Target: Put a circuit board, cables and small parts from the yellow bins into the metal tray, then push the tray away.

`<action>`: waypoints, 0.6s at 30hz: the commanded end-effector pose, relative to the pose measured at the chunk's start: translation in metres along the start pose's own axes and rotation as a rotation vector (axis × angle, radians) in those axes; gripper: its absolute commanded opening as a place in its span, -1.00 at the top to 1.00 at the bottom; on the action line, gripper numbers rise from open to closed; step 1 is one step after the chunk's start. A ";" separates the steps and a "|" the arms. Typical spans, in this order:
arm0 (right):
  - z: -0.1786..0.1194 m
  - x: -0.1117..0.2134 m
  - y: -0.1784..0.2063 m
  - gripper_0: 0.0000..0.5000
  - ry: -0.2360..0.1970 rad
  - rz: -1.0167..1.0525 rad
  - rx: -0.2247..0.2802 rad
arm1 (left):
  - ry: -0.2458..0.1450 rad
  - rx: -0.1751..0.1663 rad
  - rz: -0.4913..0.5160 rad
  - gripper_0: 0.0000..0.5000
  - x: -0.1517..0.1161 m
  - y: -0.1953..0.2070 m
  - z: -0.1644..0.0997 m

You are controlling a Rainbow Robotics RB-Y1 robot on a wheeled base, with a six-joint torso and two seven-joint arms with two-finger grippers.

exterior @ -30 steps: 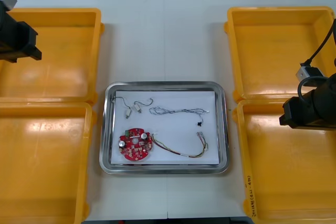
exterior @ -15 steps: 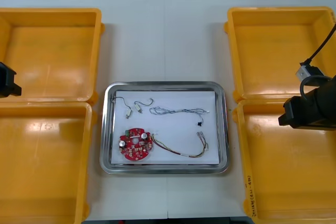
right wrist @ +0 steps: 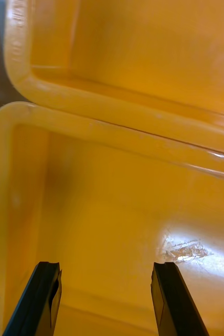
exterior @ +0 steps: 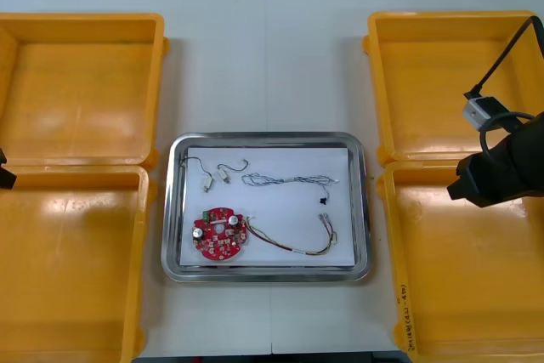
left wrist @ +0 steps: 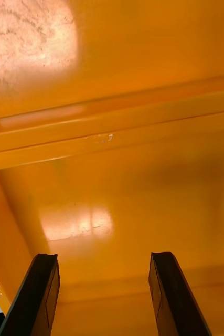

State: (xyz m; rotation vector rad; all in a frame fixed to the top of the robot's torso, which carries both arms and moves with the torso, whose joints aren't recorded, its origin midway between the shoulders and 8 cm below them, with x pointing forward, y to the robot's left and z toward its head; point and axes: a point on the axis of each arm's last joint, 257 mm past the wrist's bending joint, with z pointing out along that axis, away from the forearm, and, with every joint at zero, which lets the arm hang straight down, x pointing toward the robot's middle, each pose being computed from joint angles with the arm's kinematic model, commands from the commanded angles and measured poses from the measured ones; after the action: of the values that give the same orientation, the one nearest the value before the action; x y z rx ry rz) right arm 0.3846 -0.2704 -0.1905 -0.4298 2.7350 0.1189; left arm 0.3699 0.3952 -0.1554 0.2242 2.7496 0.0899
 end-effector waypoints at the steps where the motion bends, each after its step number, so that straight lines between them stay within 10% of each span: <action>1: -0.007 -0.017 0.017 -1.00 -0.008 -0.201 0.016 | -0.039 0.042 -0.053 -1.00 0.008 -0.003 -0.001; 18: 0.003 -0.040 0.093 -1.00 -0.018 -0.762 -0.043 | -0.034 0.023 -0.110 -1.00 0.029 -0.005 0.008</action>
State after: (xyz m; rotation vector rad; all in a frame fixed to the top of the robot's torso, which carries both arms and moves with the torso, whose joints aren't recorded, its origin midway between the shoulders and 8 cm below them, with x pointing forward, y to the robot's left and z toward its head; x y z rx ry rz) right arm 0.3898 -0.1958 -0.1867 -1.3093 2.4511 -0.0124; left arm 0.3542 0.3869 -0.1748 0.1368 2.7328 0.0000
